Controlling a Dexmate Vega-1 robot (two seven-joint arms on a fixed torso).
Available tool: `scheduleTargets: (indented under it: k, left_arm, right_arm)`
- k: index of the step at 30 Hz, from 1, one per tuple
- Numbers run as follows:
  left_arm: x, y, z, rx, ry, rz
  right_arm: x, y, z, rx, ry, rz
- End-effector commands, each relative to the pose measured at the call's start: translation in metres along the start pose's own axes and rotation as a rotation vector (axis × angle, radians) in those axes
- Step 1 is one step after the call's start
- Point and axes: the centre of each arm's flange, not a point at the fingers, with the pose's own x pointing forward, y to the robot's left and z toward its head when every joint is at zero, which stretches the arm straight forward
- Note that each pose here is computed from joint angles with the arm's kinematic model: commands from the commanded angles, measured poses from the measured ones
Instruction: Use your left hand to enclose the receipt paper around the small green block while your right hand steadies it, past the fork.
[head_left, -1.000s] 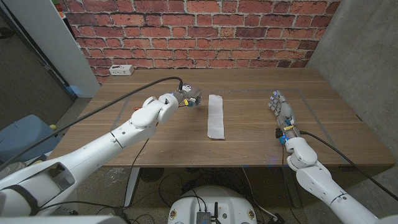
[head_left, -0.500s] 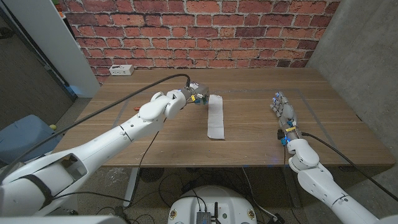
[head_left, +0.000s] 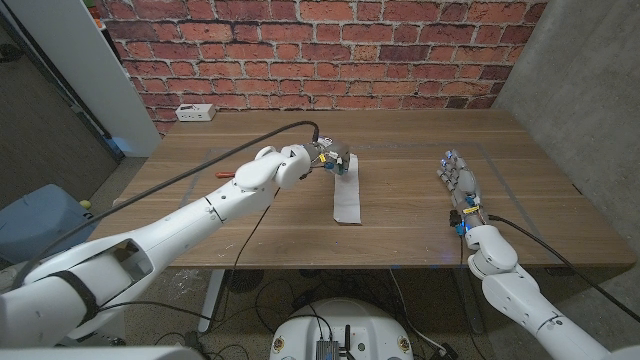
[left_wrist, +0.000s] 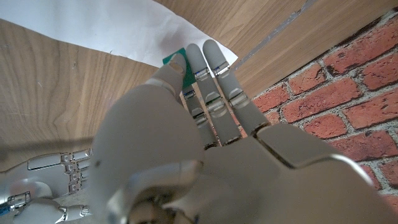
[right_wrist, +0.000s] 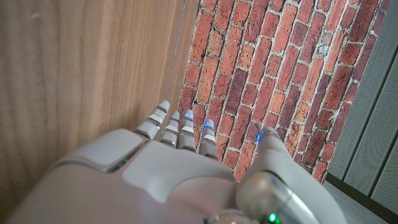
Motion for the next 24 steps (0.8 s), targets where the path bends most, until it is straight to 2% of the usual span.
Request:
scheduleTargets:
  k: [1,10,24]
  left_arm:
    - [0.005,-0.006,0.02,-0.009,-0.034,-0.042]
    - [0.01,-0.012,0.025,0.0,-0.032,-0.071]
    - [0.022,-0.022,0.025,0.016,-0.039,-0.127]
  right_arm:
    - [0.0,-0.009,0.001,0.0,-0.002,0.009]
    - [-0.003,-0.014,0.001,-0.001,-0.004,0.004]
    - [-0.006,-0.016,-0.002,0.004,0.004,-0.007]
